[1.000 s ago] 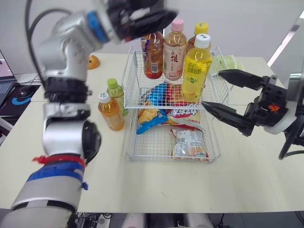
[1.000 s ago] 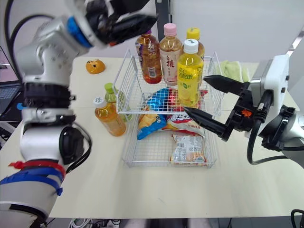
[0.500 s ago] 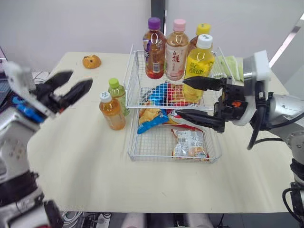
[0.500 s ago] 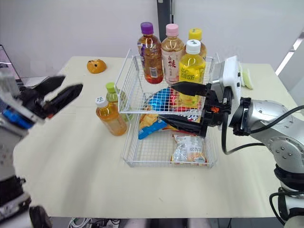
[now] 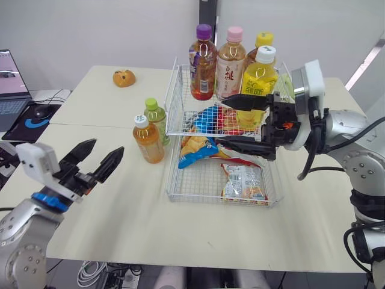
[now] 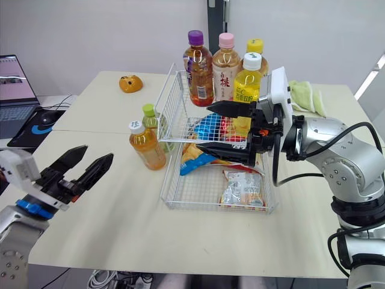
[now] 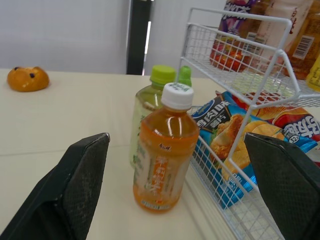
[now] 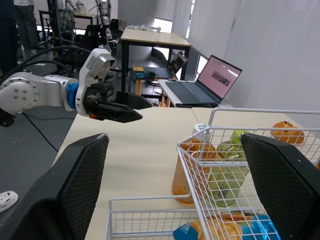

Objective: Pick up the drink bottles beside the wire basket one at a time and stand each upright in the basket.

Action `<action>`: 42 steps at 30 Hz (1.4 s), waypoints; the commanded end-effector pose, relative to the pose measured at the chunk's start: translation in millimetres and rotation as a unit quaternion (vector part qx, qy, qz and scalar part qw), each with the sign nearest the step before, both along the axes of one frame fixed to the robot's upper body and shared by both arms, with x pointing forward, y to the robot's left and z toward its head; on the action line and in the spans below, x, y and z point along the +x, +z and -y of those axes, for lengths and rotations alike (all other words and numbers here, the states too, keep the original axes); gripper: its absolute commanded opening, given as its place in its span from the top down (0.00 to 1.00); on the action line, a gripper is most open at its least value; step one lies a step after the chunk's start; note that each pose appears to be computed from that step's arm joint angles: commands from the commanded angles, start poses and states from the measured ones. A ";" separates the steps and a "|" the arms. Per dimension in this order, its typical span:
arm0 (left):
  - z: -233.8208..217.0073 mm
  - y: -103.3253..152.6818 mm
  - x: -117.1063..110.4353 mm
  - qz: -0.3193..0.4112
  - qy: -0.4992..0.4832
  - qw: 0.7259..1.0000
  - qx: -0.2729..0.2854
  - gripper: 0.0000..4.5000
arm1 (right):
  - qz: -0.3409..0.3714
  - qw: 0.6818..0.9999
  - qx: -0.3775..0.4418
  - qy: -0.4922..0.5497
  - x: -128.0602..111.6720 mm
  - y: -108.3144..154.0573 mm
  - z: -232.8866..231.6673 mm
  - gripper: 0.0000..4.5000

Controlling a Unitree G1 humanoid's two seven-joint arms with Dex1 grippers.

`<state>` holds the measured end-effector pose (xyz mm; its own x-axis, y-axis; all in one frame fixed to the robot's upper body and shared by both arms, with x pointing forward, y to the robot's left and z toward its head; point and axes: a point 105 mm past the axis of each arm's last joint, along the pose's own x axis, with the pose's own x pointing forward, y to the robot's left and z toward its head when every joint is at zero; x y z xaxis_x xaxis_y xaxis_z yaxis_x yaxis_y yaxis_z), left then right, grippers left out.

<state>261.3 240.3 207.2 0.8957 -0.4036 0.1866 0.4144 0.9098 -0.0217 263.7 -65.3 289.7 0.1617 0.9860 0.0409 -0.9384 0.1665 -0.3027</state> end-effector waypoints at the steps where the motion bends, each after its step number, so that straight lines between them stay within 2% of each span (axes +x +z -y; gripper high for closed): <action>1: 14.9 7.6 26.7 0.018 -0.004 1.000 0.023 0.01 | 0.034 0.999 0.008 -0.008 -6.4 13.7 3.7 0.00; 5: 24.9 8.8 52.2 0.021 -0.003 0.999 0.041 0.01 | 0.038 0.999 0.006 -0.028 -8.6 14.5 8.4 0.00; 12: 31.8 9.0 77.1 0.028 -0.002 0.998 0.054 0.01 | 0.041 0.998 0.007 -0.050 -11.0 14.7 12.8 0.00; 15: 33.9 7.1 86.3 0.022 0.003 0.999 0.049 0.12 | 0.043 0.997 0.009 -0.056 -11.4 14.5 13.8 0.00; 23: 35.0 1.2 90.5 0.014 0.000 0.999 0.046 0.68 | 0.045 0.997 0.010 -0.064 -11.7 14.8 15.3 0.00; 33: 31.5 15.0 81.9 0.036 -0.015 0.998 0.048 0.69 | 0.047 0.997 0.013 -0.066 -12.6 15.8 15.5 0.00; 42: 10.0 92.0 54.1 0.066 -0.097 0.990 0.082 0.69 | 0.045 0.996 0.019 -0.070 -9.9 17.3 18.5 0.00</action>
<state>331.3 234.1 260.0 0.8280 -0.5459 0.1282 0.5340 0.8374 0.1170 257.9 -80.8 297.8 0.2962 0.9529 0.0649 -0.8888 0.2999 -0.3466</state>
